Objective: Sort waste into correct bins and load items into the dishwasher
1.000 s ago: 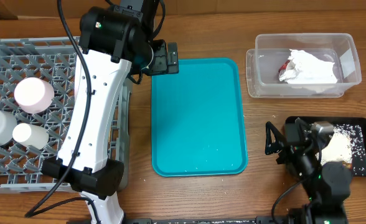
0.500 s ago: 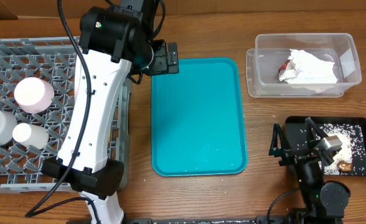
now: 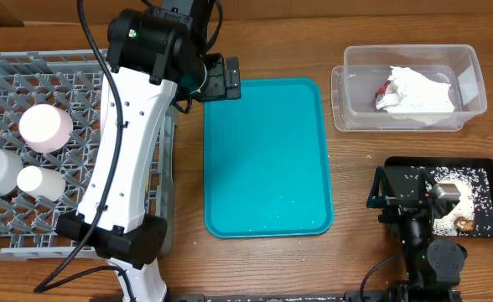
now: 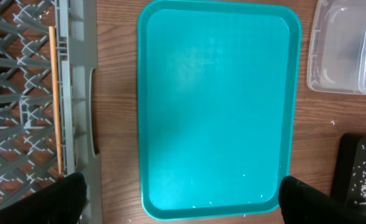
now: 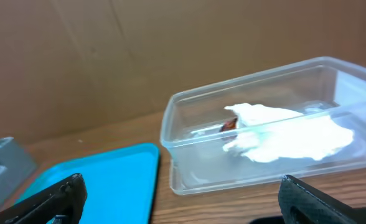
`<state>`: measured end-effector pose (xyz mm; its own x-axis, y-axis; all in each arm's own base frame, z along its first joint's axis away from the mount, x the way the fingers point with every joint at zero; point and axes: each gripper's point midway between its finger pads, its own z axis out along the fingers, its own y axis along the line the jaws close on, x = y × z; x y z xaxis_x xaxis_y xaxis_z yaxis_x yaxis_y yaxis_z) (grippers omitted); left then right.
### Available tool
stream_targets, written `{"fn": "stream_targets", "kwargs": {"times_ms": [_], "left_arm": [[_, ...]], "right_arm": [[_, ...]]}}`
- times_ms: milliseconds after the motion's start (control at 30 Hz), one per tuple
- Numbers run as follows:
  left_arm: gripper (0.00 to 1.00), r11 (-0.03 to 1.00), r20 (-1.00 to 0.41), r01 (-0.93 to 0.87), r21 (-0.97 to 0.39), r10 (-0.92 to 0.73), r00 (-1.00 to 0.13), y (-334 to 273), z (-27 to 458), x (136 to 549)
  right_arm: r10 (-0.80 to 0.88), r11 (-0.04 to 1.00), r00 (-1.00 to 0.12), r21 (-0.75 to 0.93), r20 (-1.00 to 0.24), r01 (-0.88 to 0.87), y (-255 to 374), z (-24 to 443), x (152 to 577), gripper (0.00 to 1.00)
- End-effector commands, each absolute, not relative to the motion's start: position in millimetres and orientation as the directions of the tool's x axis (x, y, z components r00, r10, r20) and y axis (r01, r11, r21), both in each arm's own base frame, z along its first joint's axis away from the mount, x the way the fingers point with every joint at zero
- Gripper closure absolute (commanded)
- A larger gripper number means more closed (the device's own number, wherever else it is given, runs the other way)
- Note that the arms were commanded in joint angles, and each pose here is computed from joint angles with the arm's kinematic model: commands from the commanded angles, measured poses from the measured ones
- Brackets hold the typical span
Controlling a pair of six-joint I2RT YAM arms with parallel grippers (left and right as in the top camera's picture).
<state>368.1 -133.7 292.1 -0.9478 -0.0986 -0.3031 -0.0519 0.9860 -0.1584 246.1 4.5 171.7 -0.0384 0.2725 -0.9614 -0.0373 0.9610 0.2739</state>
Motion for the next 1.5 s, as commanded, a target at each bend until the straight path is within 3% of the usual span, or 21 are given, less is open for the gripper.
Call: {"fn": "stream_targets", "kwargs": {"times_ms": [0, 300, 1167, 1300, 1467], "left_arm": [[0.00, 0.985, -0.293, -0.063, -0.163, -0.110, -0.950, -134.8, 290.4, 367.0], [0.00, 0.985, -0.293, -0.063, -0.163, -0.110, -0.950, -134.8, 290.4, 367.0], [0.00, 0.986, -0.297, -0.065, -0.157, -0.110, -0.949, -133.5, 290.4, 367.5], [0.00, 0.991, -0.313, 0.065, -0.121, 0.024, -0.950, -134.6, 290.4, 367.0], [0.00, 0.994, -0.317, 0.092, -0.052, 0.071, -0.946, -134.0, 286.0, 366.0]], "right_arm": [[0.208, 0.978, -0.024, 0.208, -0.978, -0.002, -2.5, 169.9, 246.4, 0.00], [0.087, 0.996, -0.025, 0.087, -0.996, -0.004, -2.8, 169.5, 246.4, 0.00], [0.085, 0.996, -0.024, 0.085, -0.996, -0.002, -3.2, 169.7, 246.4, 0.00], [0.086, 0.996, -0.024, 0.086, -0.996, -0.002, -3.2, 169.7, 246.4, 0.00], [0.086, 0.996, -0.024, 0.086, -0.996, -0.002, -3.2, 169.7, 246.4, 0.00]]}}
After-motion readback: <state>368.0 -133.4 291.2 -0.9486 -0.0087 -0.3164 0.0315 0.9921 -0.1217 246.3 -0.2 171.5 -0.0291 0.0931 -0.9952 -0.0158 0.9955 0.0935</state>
